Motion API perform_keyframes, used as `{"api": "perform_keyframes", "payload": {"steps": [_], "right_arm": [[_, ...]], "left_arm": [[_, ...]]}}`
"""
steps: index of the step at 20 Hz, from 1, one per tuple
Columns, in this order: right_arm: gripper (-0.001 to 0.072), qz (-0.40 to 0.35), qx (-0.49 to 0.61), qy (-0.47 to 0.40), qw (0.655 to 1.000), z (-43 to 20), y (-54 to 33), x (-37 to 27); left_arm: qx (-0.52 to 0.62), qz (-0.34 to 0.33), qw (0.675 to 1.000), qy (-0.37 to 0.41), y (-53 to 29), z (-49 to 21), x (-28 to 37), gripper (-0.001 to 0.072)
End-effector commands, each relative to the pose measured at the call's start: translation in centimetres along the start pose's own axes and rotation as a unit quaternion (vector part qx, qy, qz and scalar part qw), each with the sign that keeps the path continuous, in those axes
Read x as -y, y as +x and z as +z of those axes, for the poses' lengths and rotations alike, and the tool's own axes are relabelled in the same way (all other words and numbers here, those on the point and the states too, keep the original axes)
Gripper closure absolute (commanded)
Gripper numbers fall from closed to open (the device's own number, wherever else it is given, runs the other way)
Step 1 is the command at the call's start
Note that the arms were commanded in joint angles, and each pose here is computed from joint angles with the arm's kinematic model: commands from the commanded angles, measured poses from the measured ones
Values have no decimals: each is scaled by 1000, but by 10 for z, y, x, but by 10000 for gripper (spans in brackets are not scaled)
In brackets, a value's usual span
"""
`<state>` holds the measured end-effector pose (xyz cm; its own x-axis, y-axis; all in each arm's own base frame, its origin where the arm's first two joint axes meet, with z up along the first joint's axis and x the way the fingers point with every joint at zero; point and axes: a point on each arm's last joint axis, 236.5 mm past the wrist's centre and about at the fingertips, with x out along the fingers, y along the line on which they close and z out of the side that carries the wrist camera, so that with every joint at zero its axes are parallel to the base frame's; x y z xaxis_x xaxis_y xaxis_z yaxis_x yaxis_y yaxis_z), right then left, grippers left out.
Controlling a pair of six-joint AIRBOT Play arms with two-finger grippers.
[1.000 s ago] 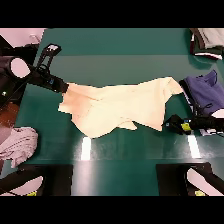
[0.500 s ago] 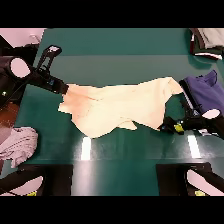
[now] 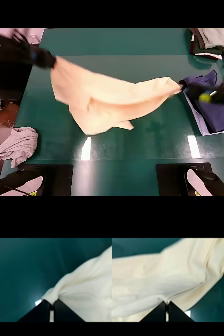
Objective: Fold the shirts.
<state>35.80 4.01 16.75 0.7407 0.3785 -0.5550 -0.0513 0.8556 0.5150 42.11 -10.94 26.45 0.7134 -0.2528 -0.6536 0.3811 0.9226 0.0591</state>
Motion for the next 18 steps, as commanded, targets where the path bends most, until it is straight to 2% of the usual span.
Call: {"api": "perform_keyframes", "payload": {"steps": [1,6,11,14,18], "right_arm": [[698,17,151,-88,984,101,-94,-71],[698,3,274,-189,943,153,-216,-146],[698,-79,328,-216,916,160,-287,-157],[698,-129,337,-210,908,160,-308,-153],[699,-133,315,-180,922,163,-295,-131]], "left_arm": [[152,29,988,21,-121,86,-2,678],[359,65,930,34,-294,114,11,678],[490,79,868,30,-425,89,29,679],[499,76,863,25,-443,77,34,679],[424,66,903,21,-381,77,28,679]]}}
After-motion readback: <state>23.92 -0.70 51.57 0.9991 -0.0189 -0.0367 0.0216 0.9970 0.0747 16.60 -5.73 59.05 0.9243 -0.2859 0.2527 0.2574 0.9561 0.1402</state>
